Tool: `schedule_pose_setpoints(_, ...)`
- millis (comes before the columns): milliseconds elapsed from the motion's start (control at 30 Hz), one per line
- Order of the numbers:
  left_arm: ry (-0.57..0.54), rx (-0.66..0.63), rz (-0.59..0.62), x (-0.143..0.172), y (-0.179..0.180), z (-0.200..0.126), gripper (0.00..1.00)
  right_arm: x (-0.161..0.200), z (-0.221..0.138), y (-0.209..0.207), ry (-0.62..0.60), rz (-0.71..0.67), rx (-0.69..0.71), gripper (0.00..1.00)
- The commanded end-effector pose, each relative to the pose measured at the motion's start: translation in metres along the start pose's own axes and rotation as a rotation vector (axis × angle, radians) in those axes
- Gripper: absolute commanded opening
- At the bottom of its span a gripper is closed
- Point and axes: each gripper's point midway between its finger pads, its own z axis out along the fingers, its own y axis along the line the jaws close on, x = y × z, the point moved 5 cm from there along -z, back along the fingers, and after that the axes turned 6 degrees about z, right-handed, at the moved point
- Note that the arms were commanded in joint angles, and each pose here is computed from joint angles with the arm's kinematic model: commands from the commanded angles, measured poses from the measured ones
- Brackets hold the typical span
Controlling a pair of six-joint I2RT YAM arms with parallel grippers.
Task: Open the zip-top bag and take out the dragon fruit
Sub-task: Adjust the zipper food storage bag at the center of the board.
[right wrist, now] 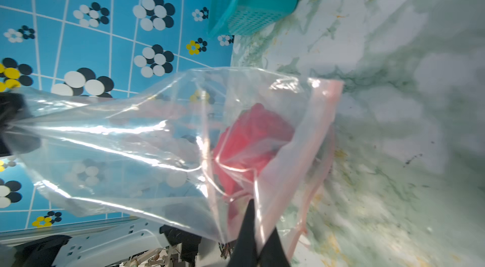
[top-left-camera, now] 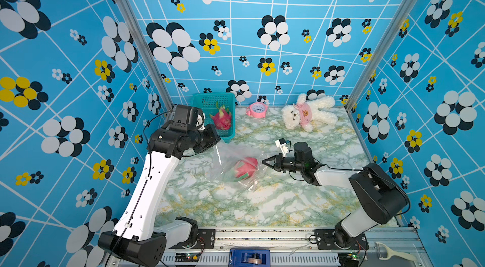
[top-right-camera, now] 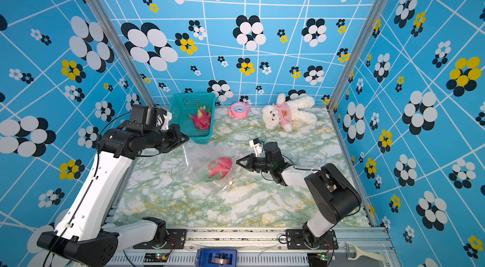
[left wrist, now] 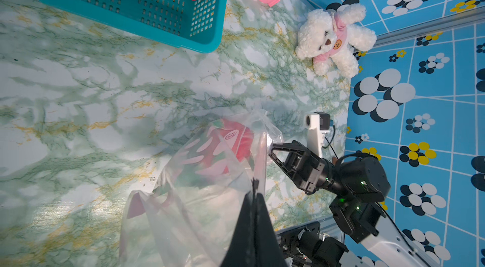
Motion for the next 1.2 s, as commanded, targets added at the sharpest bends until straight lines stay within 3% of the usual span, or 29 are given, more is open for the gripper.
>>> schedule_pose_setpoints(0, 0.014, -0.037, -0.05, 0.006, 0.031, 0.021, 0.0, 0.005, -0.016, 0.016, 0.025, -0.029, 0.03, 0.0)
schedule_pose_setpoints(167, 0.074, -0.16, -0.106, 0.02, 0.093, 0.071, 0.0, 0.016, -0.008, -0.016, 0.129, 0.017, 0.169, 0.0)
schedule_pose_setpoints(233, 0.099, -0.213, -0.105, 0.025, 0.111, 0.08, 0.0, 0.019, 0.003, -0.03, 0.15, 0.057, 0.164, 0.0)
schedule_pose_setpoints(367, 0.11, -0.27, -0.105, 0.029, 0.133, 0.079, 0.0, 0.008, 0.015, -0.017, 0.111, 0.044, 0.123, 0.0)
schedule_pose_setpoints(400, 0.107, -0.278, -0.106, 0.029, 0.136, 0.076, 0.05, 0.006, 0.017, -0.009, 0.105, 0.029, 0.114, 0.0)
schedule_pose_setpoints(467, 0.082, -0.292, -0.097, 0.024, 0.137, 0.066, 0.24, 0.002, 0.018, 0.004, 0.101, 0.01, 0.09, 0.0)
schedule_pose_setpoints(533, 0.043, -0.31, -0.061, 0.016, 0.131, 0.05, 0.38, -0.003, 0.016, 0.018, 0.095, -0.009, 0.053, 0.0)
schedule_pose_setpoints(633, -0.038, -0.32, 0.006, 0.0, 0.112, 0.02, 0.54, -0.007, 0.01, 0.031, 0.099, -0.036, 0.071, 0.16)
schedule_pose_setpoints(700, -0.102, -0.335, 0.058, -0.007, 0.096, -0.002, 0.58, -0.007, 0.008, 0.036, 0.116, -0.046, 0.096, 0.28)
schedule_pose_setpoints(800, -0.147, -0.307, 0.15, -0.01, 0.062, -0.019, 0.59, -0.007, 0.003, 0.034, 0.141, -0.042, 0.156, 0.38)
schedule_pose_setpoints(967, -0.041, -0.171, 0.272, 0.018, 0.007, 0.021, 0.58, -0.012, -0.027, 0.026, 0.086, -0.046, 0.304, 0.46)
schedule_pose_setpoints(1100, 0.032, -0.127, 0.276, 0.036, -0.002, 0.065, 0.53, -0.017, -0.072, 0.02, -0.037, -0.035, 0.394, 0.46)
schedule_pose_setpoints(1167, 0.07, -0.137, 0.298, 0.041, -0.002, 0.082, 0.51, -0.012, -0.082, 0.014, -0.021, -0.035, 0.41, 0.44)
